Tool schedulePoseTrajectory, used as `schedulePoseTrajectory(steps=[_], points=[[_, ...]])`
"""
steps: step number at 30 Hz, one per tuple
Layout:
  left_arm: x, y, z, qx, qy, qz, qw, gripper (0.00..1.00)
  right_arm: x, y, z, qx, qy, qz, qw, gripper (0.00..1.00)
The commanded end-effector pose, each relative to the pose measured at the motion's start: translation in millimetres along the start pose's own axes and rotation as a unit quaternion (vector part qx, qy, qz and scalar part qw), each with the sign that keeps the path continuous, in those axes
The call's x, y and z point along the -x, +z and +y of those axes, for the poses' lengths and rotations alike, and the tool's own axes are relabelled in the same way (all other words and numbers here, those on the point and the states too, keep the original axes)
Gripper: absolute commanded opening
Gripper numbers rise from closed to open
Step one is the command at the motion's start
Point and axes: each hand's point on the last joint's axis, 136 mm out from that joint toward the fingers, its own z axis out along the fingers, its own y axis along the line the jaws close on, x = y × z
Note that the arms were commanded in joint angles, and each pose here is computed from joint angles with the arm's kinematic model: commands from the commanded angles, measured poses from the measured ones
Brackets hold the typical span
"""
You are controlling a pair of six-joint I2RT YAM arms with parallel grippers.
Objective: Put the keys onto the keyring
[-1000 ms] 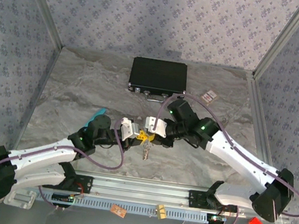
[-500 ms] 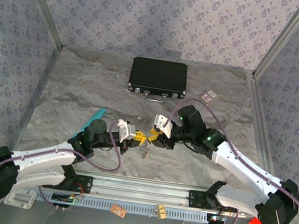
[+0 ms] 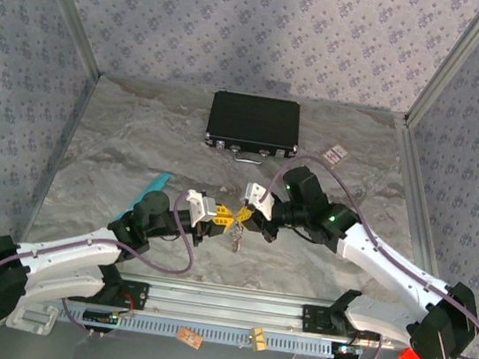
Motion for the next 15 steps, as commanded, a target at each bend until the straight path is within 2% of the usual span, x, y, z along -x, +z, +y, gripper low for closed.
schedulePoseTrajectory(steps=[1,6,10,15], points=[[10.6,1.4,3.1,0.007,0.022,0.017,1.000,0.17,5.0,-6.6,0.2,-0.005,-0.041,0.039,0.998,0.00],[12.6,2.9,0.8,-0.002,0.028,0.022,0.999,0.16,-7.8,-5.6,1.3,-0.002,-0.080,0.119,0.990,0.00],[16.1,3.5,-0.3,-0.005,0.031,0.016,0.999,0.13,1.8,-3.7,6.0,0.010,-0.096,0.116,0.989,0.00],[15.3,3.6,-1.9,-0.011,0.034,0.020,0.999,0.00,14.8,-3.9,13.2,0.026,-0.098,0.085,0.991,0.00]])
